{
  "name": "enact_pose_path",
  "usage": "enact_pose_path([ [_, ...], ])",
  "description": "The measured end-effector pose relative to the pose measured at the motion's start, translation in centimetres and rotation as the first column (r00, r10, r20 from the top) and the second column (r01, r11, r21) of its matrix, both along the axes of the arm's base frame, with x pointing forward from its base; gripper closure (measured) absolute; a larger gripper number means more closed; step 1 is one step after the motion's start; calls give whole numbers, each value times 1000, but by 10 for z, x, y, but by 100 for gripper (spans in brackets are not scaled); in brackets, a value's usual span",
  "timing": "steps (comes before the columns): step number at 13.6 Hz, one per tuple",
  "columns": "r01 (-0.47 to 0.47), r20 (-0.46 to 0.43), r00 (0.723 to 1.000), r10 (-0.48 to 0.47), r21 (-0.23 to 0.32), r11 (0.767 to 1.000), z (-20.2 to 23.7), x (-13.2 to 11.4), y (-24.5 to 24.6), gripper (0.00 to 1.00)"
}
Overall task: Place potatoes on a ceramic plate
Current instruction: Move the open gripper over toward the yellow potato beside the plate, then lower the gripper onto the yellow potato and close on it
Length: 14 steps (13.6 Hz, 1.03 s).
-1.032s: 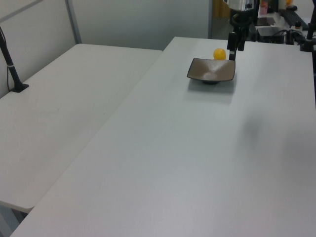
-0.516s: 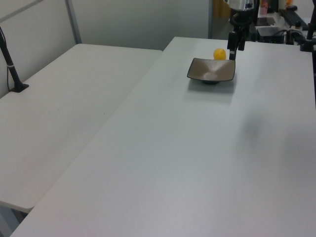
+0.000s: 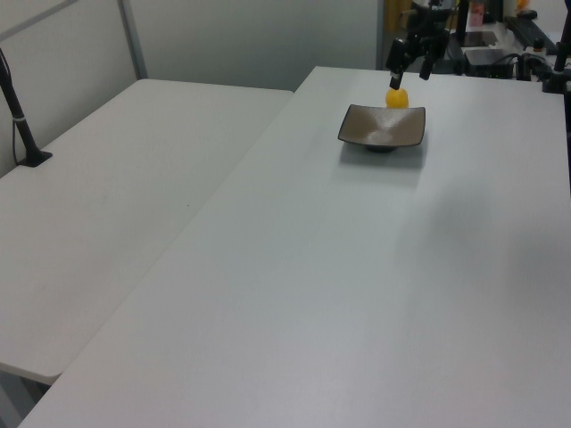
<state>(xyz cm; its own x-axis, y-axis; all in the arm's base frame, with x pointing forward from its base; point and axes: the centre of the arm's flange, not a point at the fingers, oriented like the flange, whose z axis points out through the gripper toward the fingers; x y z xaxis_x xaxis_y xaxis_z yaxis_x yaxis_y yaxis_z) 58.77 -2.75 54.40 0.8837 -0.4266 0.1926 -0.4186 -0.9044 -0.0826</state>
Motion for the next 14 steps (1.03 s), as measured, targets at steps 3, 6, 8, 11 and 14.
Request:
enact_pose_path([
  [3, 189, 69, 980, -188, -12, 982, -14, 13, -59, 0],
  [6, 318, 110, 944, -312, -42, 947, -36, 18, -121, 0],
  [8, 374, 149, 919, -364, -43, 926, -43, 16, -156, 0],
  [11, 428, 195, 890, -412, -46, 902, -67, 19, -199, 0],
  [14, 477, 199, 866, -459, -54, 877, -90, 29, -241, 0],
])
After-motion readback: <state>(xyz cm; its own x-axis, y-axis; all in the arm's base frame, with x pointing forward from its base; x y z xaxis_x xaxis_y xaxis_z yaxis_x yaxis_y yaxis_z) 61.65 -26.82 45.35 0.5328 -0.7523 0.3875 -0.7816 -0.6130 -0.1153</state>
